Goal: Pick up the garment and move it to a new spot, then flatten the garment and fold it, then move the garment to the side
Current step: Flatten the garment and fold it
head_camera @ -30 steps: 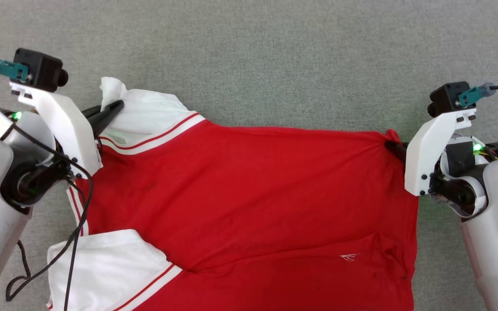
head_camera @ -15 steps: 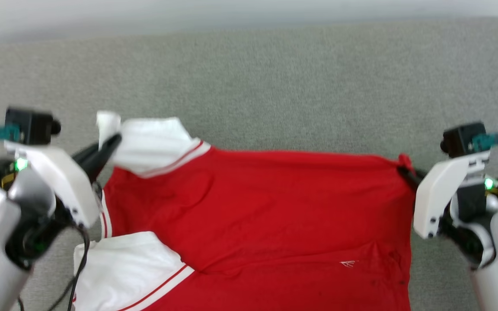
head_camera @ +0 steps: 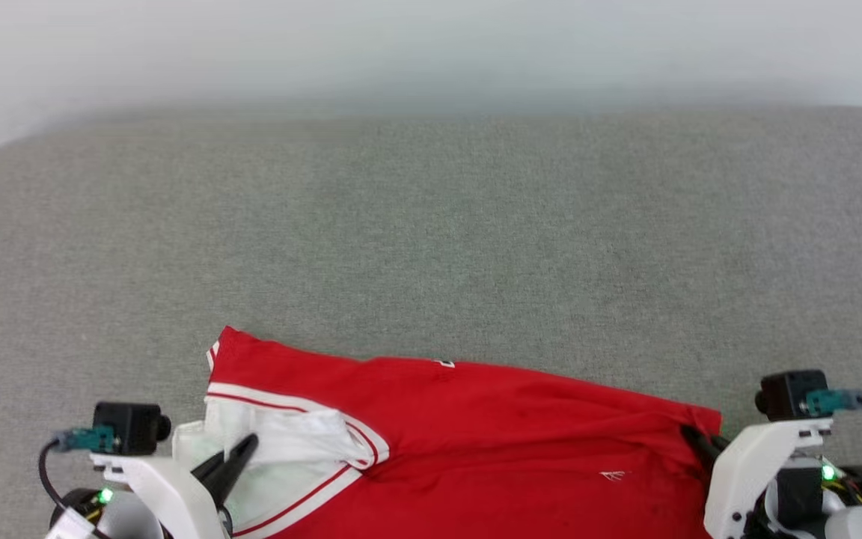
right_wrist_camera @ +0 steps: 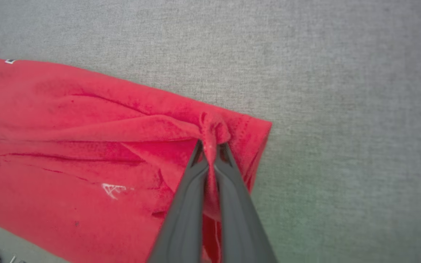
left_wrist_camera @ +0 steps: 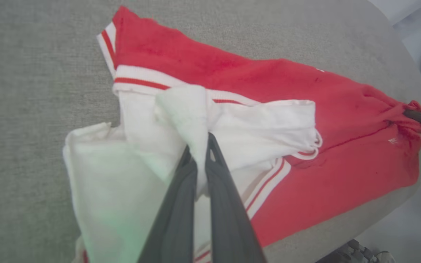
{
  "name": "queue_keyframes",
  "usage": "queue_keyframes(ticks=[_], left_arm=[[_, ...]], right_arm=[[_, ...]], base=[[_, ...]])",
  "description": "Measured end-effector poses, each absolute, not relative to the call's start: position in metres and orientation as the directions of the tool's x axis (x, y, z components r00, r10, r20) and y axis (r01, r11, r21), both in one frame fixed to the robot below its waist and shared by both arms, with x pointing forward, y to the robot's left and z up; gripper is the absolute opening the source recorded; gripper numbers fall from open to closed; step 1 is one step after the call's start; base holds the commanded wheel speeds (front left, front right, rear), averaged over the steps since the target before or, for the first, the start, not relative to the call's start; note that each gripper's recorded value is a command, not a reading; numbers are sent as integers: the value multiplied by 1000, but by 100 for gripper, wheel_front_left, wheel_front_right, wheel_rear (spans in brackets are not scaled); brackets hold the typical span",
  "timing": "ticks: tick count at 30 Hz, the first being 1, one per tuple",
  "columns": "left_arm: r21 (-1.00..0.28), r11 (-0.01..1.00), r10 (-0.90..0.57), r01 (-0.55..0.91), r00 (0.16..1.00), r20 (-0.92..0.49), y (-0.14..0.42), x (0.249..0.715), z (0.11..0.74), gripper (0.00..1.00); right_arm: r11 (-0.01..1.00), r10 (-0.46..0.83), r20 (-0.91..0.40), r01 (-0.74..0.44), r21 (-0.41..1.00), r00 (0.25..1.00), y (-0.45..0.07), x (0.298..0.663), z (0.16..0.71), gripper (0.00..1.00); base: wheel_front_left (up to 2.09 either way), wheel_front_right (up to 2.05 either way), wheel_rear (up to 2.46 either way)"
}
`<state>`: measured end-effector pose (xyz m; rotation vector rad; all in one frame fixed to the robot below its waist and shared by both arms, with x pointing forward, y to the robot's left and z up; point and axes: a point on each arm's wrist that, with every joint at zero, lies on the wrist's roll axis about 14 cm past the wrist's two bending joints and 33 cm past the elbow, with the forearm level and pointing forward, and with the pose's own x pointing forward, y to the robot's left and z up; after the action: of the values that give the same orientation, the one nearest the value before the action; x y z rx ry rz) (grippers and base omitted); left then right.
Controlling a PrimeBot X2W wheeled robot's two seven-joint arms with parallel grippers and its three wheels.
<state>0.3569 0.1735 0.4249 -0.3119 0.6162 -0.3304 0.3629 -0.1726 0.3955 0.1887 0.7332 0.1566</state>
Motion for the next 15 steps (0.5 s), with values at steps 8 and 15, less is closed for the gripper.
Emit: queue_keyframes(ticks=[8, 15], left_arm=[[-414, 893, -399, 178, 739, -543, 159, 325, 396, 15], [-432, 886, -377, 167, 801, -465, 159, 327, 399, 100]], right_arm=[[958, 209, -654, -20, 285, 727, -168, 336, 378, 100], [955, 195, -596, -12, 297, 779, -168, 327, 385, 100]], base=[[0, 0, 0], [0, 0, 0]])
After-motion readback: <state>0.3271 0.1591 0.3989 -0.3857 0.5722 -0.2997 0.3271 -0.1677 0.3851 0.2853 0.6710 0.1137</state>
